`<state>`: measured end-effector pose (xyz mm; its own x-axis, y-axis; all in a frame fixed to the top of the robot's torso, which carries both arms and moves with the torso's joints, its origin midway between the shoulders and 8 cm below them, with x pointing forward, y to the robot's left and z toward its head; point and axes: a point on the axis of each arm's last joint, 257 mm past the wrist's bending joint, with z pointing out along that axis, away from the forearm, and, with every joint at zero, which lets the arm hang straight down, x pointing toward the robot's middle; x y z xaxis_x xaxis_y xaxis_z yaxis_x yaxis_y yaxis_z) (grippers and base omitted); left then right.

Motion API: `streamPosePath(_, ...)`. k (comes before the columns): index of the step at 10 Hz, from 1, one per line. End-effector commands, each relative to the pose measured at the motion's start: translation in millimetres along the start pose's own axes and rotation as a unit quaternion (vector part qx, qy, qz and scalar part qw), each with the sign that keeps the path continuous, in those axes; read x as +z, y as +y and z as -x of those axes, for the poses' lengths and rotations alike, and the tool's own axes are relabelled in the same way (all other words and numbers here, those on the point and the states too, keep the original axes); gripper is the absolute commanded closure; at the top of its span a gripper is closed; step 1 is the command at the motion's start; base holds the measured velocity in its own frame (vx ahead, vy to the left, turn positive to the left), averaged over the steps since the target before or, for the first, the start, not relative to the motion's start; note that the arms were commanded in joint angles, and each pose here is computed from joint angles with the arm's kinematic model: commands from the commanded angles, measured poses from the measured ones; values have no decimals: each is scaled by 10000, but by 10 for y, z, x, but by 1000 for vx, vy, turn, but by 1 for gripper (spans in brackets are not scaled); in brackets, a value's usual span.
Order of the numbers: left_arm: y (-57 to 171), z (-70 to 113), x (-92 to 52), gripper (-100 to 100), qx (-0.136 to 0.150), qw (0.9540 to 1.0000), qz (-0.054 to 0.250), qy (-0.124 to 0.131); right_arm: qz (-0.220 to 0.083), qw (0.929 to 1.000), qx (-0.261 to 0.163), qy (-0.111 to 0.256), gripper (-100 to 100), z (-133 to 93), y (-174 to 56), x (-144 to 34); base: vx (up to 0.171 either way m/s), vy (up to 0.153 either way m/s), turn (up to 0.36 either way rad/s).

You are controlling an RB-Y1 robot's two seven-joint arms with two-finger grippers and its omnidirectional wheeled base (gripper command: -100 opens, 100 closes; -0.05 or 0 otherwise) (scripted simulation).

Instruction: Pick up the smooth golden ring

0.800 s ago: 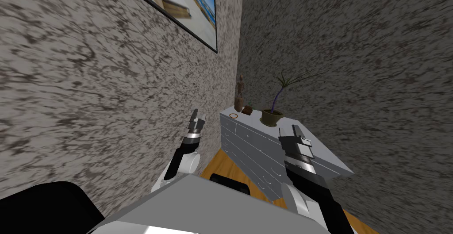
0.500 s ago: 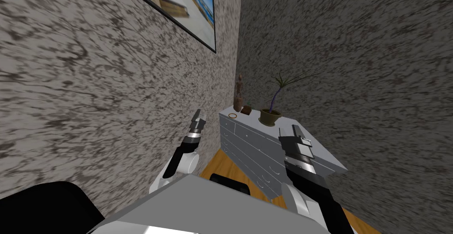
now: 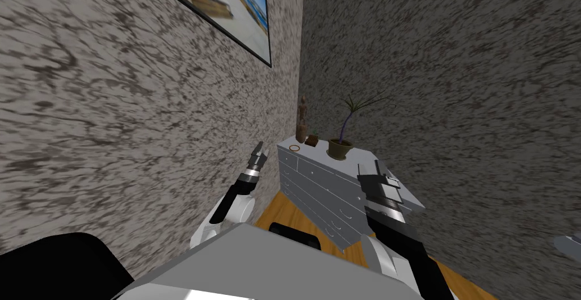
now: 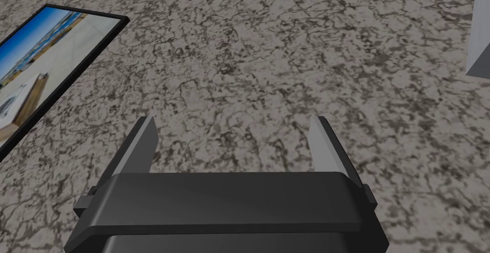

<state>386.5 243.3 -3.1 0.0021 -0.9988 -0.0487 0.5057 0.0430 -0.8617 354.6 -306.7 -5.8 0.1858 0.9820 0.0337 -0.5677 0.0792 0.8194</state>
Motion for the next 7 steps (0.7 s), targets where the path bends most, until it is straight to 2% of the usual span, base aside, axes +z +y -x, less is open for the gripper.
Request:
streamPosePath(1, 131, -48, -15, -100, -26, 9996, 259, 77, 0, 10000, 0, 0, 0, 0, 0, 0, -2, -33, -67)
streamPosePath(7, 418, -182, -38, -100, -135, 9956, 903, 226, 0, 10000, 0, 0, 0, 0, 0, 0, 2, -40, -82)
